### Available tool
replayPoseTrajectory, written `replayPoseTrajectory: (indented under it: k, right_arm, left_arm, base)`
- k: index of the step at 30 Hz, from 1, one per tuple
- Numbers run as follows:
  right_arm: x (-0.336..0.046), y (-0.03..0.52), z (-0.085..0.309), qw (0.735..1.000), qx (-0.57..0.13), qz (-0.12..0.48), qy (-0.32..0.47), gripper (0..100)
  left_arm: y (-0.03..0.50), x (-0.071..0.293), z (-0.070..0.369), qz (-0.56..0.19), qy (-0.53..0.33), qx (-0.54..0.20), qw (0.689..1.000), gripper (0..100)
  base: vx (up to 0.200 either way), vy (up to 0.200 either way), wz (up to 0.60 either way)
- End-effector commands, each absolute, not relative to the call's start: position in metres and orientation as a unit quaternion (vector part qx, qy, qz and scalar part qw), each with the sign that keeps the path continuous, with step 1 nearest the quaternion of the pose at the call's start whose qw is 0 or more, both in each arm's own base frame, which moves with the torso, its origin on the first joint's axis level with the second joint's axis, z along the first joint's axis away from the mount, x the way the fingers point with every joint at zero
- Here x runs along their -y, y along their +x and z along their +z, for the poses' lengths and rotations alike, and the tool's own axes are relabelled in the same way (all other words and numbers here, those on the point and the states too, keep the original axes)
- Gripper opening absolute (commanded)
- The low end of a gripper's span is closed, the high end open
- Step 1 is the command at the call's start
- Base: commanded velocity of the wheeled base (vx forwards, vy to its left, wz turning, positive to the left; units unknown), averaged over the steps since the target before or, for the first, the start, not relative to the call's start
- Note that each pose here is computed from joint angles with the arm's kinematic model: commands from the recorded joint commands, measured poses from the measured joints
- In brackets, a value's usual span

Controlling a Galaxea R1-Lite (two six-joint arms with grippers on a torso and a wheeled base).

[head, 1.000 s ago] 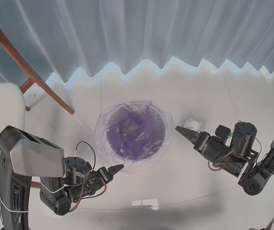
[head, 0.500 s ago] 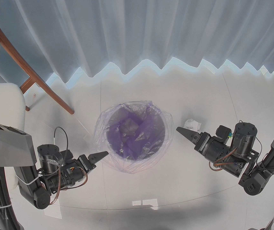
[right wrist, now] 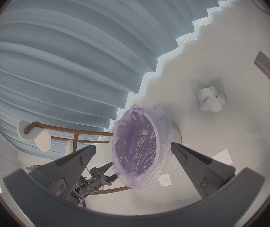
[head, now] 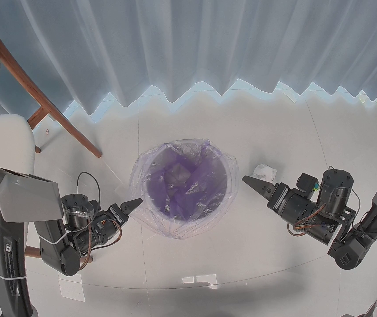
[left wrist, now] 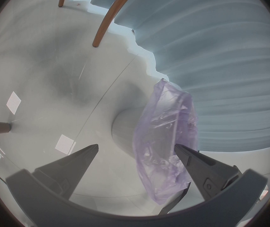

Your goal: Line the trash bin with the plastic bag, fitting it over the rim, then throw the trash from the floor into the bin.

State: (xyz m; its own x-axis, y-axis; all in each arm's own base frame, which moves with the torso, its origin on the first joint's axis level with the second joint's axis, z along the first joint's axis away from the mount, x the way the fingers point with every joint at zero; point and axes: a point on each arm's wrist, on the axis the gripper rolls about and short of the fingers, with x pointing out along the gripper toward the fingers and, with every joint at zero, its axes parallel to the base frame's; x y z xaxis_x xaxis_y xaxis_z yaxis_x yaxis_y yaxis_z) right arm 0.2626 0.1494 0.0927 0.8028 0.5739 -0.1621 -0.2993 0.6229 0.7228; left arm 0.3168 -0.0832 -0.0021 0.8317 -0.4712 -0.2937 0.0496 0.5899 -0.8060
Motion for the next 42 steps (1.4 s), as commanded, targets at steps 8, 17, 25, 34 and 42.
replayPoseTrajectory:
  k: [8,17,25,34,42]
  right_arm:
    - [-0.15,0.264,0.092,0.88,-0.193,0.248,0.356,100]
    - [-0.15,0.264,0.09,0.88,-0.196,0.247,0.356,100]
    - [-0.146,0.271,0.081,0.883,-0.204,0.23,0.354,100]
    - [-0.12,0.298,0.039,0.893,-0.227,0.173,0.347,100]
    - [-0.13,0.294,0.012,0.89,-0.233,0.187,0.344,100]
  left_arm:
    - [0.333,0.085,-0.046,-0.131,-0.401,-0.277,0.863,100]
    - [0.348,0.097,-0.051,-0.048,-0.372,-0.28,0.884,100]
    - [0.35,0.1,-0.053,-0.035,-0.365,-0.274,0.889,100]
    - [0.346,0.097,-0.054,-0.074,-0.392,-0.227,0.889,100]
    - [0.346,0.089,-0.044,-0.084,-0.456,-0.231,0.855,100]
  base:
    - [0.0,0.0,0.0]
    - [0.0,0.0,0.0]
    - [0.0,0.0,0.0]
    - [0.0,0.0,0.0]
    - [0.0,0.0,0.0]
